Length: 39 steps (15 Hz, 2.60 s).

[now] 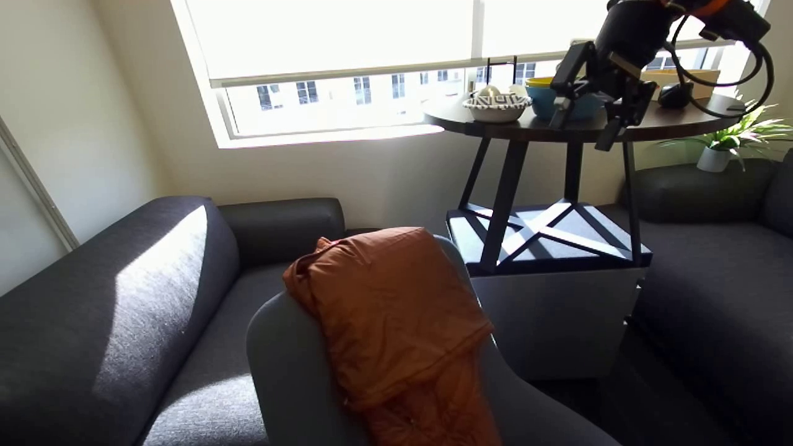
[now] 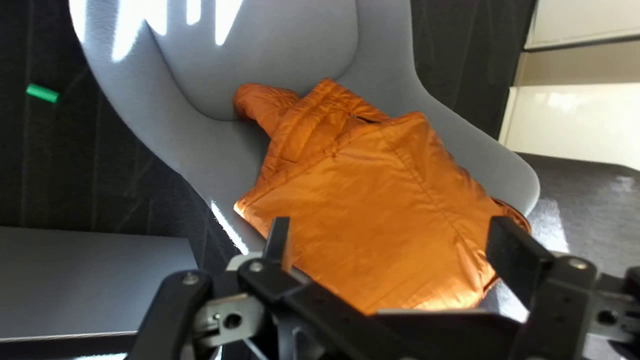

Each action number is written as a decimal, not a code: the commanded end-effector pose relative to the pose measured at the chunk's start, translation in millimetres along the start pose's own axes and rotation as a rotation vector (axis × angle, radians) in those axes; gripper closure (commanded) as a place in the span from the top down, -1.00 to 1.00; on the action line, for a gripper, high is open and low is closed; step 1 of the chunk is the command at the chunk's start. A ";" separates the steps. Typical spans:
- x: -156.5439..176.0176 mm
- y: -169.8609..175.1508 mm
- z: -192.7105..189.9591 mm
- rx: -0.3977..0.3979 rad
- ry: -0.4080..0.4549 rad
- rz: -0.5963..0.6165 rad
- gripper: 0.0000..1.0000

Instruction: Pour the contents of the white bowl into the wooden box on the right

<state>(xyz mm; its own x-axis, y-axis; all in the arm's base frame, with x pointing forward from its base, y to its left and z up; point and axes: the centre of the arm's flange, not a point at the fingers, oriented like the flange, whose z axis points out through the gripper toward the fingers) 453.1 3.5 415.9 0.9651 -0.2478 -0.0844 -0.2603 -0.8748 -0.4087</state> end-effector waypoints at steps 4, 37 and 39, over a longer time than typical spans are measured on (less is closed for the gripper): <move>22.9 -14.6 -38.3 0.162 0.109 0.291 1.00; 106.6 -21.8 -31.4 0.233 0.798 1.068 0.08; 111.3 -25.7 -30.2 0.231 0.826 1.062 0.18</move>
<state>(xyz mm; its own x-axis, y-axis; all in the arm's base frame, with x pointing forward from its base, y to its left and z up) 548.1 -25.5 444.2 0.0246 -0.9981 0.0570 -0.7902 -0.0543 -0.6104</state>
